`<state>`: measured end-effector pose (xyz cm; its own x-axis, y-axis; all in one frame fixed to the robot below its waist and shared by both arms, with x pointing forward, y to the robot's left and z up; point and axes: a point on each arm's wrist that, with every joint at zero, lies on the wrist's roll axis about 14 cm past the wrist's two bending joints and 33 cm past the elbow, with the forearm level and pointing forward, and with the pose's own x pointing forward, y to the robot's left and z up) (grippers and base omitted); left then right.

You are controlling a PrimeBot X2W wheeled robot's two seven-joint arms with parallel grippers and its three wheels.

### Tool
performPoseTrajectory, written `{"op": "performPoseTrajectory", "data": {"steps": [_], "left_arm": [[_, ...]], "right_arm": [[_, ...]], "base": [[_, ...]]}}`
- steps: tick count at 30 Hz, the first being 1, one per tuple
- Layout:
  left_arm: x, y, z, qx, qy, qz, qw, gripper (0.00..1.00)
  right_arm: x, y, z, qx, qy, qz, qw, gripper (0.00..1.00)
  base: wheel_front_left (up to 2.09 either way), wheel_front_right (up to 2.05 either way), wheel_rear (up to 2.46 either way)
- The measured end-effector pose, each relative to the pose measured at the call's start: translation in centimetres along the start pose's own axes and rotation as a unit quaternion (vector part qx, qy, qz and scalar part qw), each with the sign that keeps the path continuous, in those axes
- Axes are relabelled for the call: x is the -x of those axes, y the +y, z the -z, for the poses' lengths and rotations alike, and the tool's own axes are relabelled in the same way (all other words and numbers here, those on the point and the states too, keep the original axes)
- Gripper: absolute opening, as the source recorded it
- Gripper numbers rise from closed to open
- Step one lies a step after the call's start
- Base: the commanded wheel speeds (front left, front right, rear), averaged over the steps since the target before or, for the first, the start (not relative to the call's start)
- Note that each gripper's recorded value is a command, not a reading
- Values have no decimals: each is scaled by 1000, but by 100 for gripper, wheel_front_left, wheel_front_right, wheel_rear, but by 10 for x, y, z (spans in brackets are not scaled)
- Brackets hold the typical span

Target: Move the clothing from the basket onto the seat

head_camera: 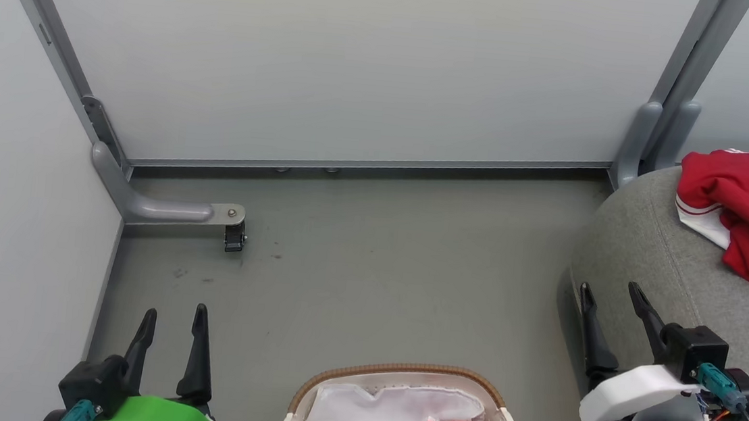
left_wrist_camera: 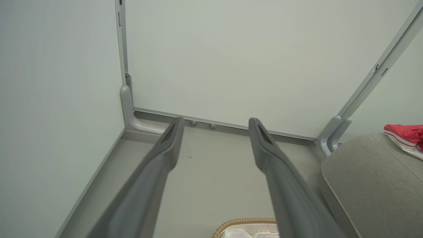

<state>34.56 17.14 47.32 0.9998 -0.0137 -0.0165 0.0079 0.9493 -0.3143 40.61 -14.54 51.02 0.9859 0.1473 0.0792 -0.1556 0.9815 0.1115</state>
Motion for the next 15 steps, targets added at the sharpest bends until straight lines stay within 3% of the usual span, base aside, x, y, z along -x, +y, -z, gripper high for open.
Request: {"op": "performPoseTrajectory", "data": {"steps": [15], "left_arm": [[0,-3,10,-1,16,5,1000,100]], "right_arm": [[5,1,5,7,7,-3,1000,100]], "base": [[0,0,0]]}}
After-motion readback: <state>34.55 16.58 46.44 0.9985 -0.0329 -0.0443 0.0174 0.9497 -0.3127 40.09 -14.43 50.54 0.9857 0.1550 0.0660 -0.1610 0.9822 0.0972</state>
